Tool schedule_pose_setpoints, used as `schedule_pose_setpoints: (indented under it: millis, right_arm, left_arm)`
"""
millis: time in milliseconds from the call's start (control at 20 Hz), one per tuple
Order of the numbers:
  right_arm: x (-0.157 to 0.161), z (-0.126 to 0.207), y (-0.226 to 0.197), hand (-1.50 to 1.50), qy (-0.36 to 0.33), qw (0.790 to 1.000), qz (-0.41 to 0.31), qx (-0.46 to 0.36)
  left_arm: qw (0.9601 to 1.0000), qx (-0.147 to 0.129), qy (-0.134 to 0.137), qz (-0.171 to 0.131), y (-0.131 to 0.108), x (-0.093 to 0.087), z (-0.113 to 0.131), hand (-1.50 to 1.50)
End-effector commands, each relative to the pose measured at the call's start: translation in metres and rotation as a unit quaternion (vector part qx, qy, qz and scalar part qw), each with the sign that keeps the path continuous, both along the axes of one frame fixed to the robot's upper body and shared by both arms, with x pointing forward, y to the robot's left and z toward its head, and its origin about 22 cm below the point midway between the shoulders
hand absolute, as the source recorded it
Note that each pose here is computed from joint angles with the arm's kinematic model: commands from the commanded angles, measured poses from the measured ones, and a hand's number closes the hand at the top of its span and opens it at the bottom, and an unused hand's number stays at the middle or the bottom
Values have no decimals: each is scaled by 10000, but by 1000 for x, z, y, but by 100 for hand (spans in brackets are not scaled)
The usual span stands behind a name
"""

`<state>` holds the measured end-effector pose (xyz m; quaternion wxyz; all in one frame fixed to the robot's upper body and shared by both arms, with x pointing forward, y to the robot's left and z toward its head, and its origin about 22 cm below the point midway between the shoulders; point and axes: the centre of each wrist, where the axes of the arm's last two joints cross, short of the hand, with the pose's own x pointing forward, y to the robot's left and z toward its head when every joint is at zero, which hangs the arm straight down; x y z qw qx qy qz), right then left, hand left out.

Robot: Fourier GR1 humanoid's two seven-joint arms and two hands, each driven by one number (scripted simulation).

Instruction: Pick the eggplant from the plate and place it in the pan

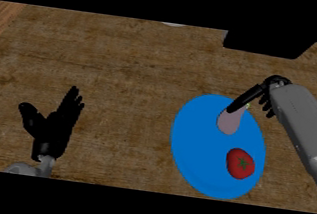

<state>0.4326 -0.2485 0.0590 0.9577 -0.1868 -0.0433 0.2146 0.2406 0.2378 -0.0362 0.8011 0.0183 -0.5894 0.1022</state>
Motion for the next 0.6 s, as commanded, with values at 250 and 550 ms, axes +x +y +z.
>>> schedule_pose_setpoints:
  millis: [250, 550]
  right_arm:
    - [14, 8, 16, -150, 1253, 9916, 311, 21]
    - [11, -7, 22, -150, 926, 9950, 348, -138]
  left_arm:
    - [9999, 26, 93, 130, 8, -19, -6, 0]
    - [9998, -49, 138, 120, -2, -8, 3, 0]
